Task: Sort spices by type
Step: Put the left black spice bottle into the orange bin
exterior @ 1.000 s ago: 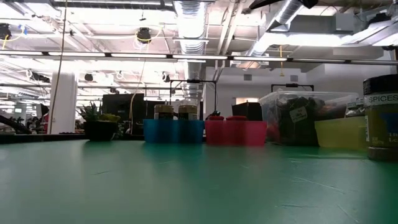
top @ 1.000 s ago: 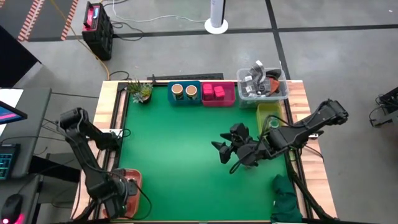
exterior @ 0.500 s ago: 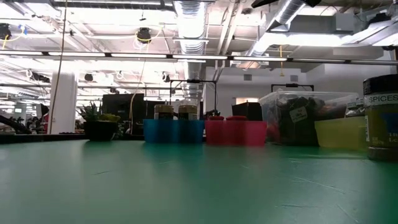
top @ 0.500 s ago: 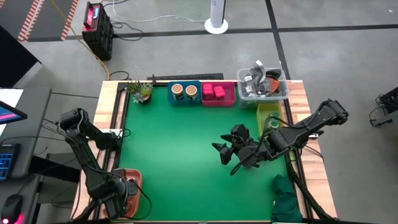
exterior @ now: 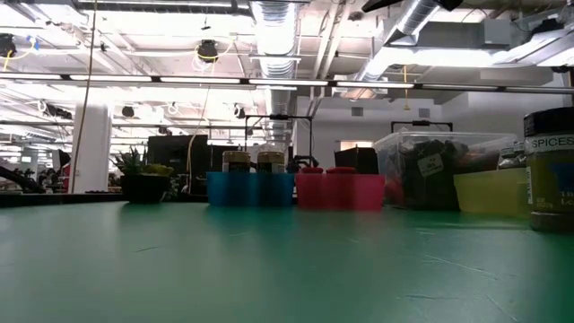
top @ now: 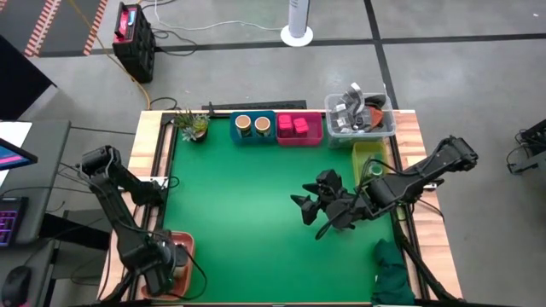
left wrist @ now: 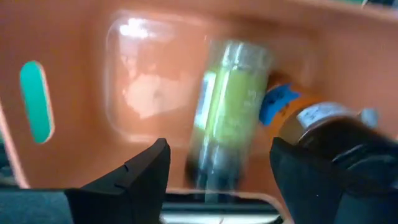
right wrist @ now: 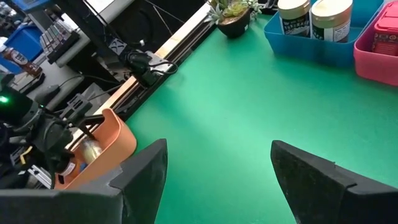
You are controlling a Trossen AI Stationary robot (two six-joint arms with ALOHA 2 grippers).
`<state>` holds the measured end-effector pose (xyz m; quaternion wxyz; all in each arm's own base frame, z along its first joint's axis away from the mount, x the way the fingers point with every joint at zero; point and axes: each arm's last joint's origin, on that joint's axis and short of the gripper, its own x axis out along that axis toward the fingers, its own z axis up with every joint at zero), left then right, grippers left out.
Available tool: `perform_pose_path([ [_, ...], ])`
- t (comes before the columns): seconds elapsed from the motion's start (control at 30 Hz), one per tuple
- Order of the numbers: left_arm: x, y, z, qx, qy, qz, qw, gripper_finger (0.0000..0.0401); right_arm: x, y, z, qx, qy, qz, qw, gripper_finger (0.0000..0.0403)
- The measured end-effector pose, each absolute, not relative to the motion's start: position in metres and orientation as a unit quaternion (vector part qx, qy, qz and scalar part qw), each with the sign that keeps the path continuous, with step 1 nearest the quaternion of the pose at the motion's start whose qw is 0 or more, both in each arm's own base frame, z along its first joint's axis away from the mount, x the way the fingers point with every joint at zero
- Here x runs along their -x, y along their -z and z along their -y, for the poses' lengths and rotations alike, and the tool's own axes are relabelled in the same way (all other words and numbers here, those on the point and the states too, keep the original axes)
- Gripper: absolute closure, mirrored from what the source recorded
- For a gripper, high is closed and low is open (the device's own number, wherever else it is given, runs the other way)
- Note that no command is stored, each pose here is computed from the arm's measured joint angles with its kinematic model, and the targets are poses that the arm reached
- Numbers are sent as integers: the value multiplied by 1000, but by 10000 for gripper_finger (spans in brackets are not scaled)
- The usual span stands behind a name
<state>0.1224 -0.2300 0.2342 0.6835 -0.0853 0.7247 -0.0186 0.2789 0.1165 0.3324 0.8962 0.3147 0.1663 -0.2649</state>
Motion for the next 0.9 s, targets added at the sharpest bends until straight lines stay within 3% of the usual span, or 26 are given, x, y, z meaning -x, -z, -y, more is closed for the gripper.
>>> perform_pose_path([
  [0.5,-140,-215,230,-16,63,-723,687,144,-280,-333,-115,-311,265,-162,898,94],
  [0.9,-139,-193,230,14,97,-710,697,145,-280,-333,-115,-310,265,-162,898,94],
])
